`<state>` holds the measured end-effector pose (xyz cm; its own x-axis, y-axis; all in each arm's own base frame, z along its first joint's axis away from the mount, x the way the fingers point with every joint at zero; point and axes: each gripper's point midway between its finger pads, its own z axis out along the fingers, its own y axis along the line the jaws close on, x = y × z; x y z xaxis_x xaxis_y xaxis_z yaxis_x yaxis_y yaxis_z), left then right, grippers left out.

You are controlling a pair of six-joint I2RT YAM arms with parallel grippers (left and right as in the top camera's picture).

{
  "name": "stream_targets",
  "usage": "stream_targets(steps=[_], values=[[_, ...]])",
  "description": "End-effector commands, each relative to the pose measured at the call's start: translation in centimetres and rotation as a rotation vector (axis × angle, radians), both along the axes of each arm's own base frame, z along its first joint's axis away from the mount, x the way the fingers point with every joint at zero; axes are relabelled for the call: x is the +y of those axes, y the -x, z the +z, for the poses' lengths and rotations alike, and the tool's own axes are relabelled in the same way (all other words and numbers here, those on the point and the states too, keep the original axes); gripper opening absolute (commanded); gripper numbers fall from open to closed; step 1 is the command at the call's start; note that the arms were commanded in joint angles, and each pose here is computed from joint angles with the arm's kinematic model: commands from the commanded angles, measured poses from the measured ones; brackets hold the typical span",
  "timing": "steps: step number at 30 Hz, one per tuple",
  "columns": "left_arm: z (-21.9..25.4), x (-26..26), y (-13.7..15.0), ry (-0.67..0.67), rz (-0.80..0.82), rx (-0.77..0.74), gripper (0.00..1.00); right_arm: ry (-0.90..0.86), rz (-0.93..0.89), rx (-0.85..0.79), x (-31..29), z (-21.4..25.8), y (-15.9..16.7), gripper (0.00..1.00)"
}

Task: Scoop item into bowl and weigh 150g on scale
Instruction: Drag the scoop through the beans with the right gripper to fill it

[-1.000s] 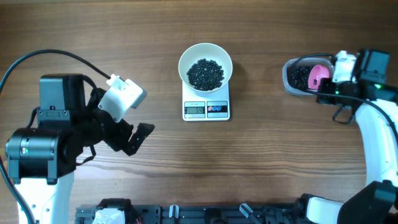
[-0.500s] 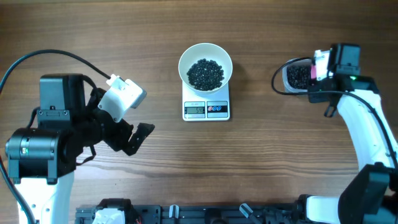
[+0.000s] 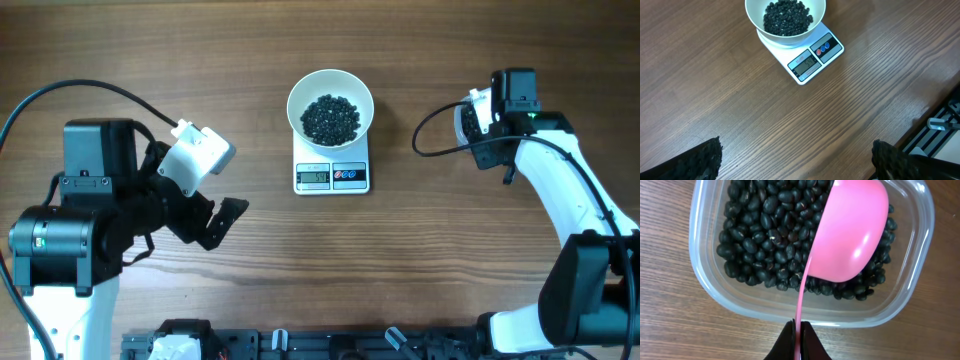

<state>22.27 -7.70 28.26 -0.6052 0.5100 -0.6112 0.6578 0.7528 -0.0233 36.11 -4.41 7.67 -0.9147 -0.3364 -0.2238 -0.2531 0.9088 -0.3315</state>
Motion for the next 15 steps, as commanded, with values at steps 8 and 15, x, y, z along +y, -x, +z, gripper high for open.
stream_targets(steps=[8,15], values=[[0.6,-0.1,0.0,0.005,-0.016,-0.023,1.00,-0.323,-0.004,0.048,3.0,-0.2,0.2,0.04],[0.6,-0.1,0.0,0.005,-0.016,-0.023,1.00,-0.508,-0.100,0.018,0.8,0.3,0.6,0.04]])
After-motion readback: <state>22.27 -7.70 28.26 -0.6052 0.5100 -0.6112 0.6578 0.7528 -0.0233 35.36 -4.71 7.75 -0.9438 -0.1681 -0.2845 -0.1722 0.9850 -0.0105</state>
